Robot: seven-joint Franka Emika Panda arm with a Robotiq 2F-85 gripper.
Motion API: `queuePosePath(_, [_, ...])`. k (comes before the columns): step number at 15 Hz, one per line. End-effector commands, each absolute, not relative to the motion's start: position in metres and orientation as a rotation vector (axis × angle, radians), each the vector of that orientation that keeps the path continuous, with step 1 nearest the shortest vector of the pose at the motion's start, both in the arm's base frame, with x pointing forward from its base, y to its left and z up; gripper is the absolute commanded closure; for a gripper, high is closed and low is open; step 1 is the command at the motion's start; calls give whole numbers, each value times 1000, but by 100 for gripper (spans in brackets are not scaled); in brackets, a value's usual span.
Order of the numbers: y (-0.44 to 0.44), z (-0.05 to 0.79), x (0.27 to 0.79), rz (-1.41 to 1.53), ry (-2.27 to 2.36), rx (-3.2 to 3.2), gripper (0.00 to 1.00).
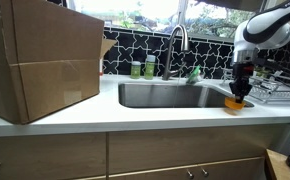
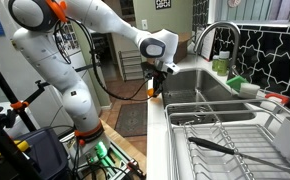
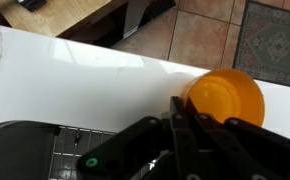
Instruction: Pick up the orange bowl from the sink edge and use it to draw some water on the running tap before putting it back on sink edge
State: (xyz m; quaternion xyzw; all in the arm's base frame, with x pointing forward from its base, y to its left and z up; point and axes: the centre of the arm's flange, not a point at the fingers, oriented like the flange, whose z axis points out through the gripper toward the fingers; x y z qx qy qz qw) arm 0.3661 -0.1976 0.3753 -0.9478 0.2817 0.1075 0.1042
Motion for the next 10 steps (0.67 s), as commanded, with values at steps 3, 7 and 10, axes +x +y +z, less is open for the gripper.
queuePosePath(3, [-195, 364, 355, 230, 804, -2807, 99])
queuePosePath(7, [-194, 360, 359, 256, 808, -2790, 99])
queuePosePath(10, [-195, 358, 361, 272, 813, -2783, 99])
